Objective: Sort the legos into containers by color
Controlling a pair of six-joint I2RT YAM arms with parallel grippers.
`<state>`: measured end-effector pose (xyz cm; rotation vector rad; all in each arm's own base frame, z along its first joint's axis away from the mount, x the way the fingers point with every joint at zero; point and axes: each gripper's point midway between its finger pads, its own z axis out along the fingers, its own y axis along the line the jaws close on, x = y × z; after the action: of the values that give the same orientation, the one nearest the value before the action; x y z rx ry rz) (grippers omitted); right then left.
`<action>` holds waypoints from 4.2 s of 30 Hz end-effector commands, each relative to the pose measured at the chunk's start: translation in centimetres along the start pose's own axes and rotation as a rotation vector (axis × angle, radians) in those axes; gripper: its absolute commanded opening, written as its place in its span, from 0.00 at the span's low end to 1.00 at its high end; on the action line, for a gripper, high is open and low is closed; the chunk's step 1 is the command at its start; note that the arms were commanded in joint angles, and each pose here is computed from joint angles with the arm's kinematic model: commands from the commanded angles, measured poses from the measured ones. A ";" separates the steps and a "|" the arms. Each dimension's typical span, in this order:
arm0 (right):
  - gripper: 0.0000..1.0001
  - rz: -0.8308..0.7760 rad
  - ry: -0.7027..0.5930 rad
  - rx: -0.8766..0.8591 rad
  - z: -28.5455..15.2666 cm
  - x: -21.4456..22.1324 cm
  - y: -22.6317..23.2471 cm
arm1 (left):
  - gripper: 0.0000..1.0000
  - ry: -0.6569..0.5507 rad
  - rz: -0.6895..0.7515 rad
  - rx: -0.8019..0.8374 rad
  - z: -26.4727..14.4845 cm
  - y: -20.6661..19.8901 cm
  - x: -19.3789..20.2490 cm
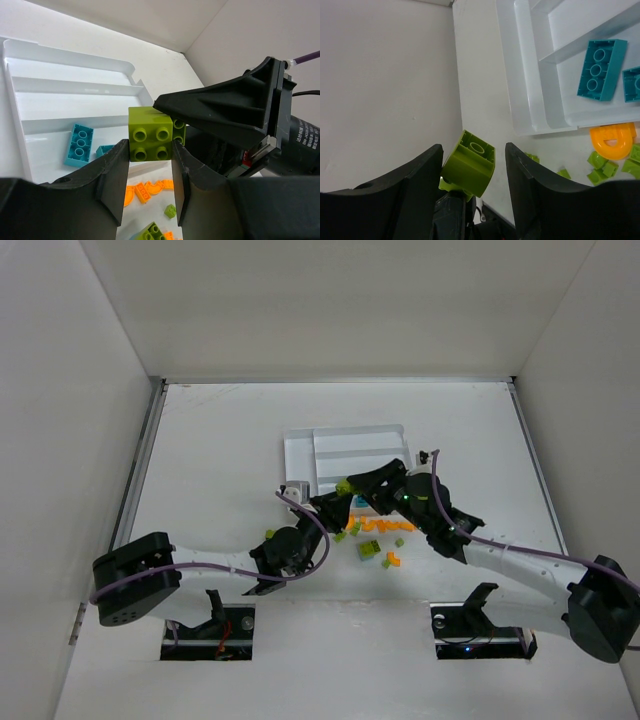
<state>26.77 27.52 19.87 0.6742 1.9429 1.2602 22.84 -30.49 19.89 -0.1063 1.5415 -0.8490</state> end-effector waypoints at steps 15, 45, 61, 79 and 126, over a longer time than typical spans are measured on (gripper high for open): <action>0.24 0.074 -0.059 -0.062 -0.2 -1.2 2.2 | 0.10 -0.066 -0.059 0.042 0.0 -1.4 -2.3; 0.25 -0.158 -0.100 0.182 9.4 -7.4 -5.0 | 0.16 -0.026 -0.015 -0.073 2.4 3.3 -4.0; 0.28 -0.136 -0.075 0.192 14.5 -8.6 -7.7 | 0.16 0.093 -0.060 -0.134 7.4 6.3 -1.8; 0.73 -0.149 -0.139 0.209 13.3 -10.8 -7.8 | 0.16 0.162 -0.113 -0.176 10.5 8.2 1.0; 0.85 -0.871 0.252 0.562 -5.8 6.5 -12.9 | 0.57 0.242 -0.078 -0.239 4.4 10.4 1.0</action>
<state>16.94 23.21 6.54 -0.1267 2.4395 0.2666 31.50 -26.29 13.09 -0.2480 1.8871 -0.7633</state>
